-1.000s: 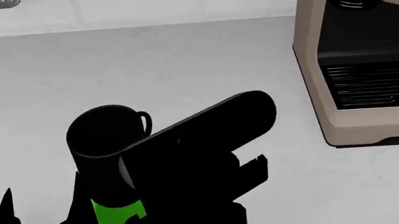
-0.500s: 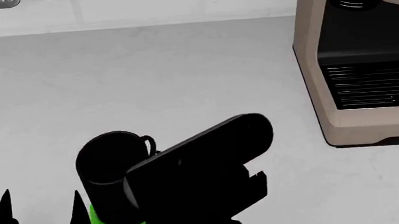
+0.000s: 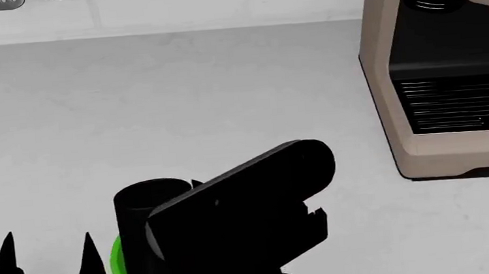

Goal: Stack the cups from largest to smallest.

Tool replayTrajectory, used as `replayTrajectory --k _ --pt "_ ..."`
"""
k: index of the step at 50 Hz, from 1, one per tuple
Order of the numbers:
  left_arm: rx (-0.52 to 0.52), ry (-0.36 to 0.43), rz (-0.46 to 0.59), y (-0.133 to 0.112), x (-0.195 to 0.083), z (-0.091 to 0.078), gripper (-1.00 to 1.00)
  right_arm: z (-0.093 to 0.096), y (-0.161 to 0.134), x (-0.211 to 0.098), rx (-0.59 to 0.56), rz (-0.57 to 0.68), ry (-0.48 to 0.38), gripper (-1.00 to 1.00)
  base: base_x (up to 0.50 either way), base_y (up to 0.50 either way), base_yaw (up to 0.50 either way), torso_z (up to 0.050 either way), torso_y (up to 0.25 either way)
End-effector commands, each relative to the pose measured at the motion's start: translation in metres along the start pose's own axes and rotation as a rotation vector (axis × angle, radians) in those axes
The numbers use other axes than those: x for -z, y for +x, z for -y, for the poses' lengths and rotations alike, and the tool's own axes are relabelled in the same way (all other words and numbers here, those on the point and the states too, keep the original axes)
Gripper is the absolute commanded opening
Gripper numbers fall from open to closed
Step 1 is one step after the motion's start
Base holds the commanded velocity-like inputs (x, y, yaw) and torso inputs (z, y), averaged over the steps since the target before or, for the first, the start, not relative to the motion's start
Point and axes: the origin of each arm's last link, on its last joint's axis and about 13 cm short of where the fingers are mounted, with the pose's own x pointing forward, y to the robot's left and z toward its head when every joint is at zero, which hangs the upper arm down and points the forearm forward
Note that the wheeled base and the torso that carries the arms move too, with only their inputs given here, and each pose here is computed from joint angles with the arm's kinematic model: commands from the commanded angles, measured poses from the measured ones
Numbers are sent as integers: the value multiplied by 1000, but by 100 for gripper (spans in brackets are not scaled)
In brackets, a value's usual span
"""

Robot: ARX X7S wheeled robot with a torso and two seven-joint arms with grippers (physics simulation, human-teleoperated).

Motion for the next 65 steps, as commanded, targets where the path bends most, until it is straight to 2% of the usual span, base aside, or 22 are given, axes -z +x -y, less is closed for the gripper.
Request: replayTrajectory --k 1,14,21,30,38,45,51,53,54,57,59,62,65 --pt "-13 -22 11 1 -1 -3 100 -2 -1 -11 -19 53 0 100 0 0 0 0 0" --pt "-17 -26 7 1 -2 -3 100 -1 -9 -28 9 112 -10 100 0 0 0 0 0" --pt "-20 -28 8 0 -3 -4 100 10 -19 -49 74 189 -6 100 0 0 0 0 0" --pt "-21 -32 8 0 -4 -4 100 35 -29 -69 154 253 38 100 0 0 0 0 0" --pt "-30 -33 7 -1 -7 -8 100 66 -54 -83 327 303 44 100 0 0 0 0 0" --pt "-40 -30 9 -3 -9 -14 100 94 -67 -86 466 292 21 100 0 0 0 0 0" --pt "-40 -24 14 -3 -14 -17 100 105 -70 -73 510 232 27 100 0 0 0 0 0" --pt "-15 -50 18 -5 -20 -21 100 106 -72 -67 521 207 35 100 0 0 0 0 0" --pt "-13 2 29 -3 -25 -22 100 106 -74 -66 517 193 28 100 0 0 0 0 0" --pt "30 -2 41 -3 -45 -31 100 111 -77 -67 522 174 21 100 0 0 0 0 0" --pt "62 15 48 -2 -59 -36 100 115 -78 -72 527 171 27 100 0 0 0 0 0" --pt "143 -27 43 3 -88 -42 100 120 -83 -87 545 201 39 100 0 0 0 0 0" --pt "151 -3 54 1 -107 -48 100 125 -87 -96 551 204 45 100 0 0 0 0 0"
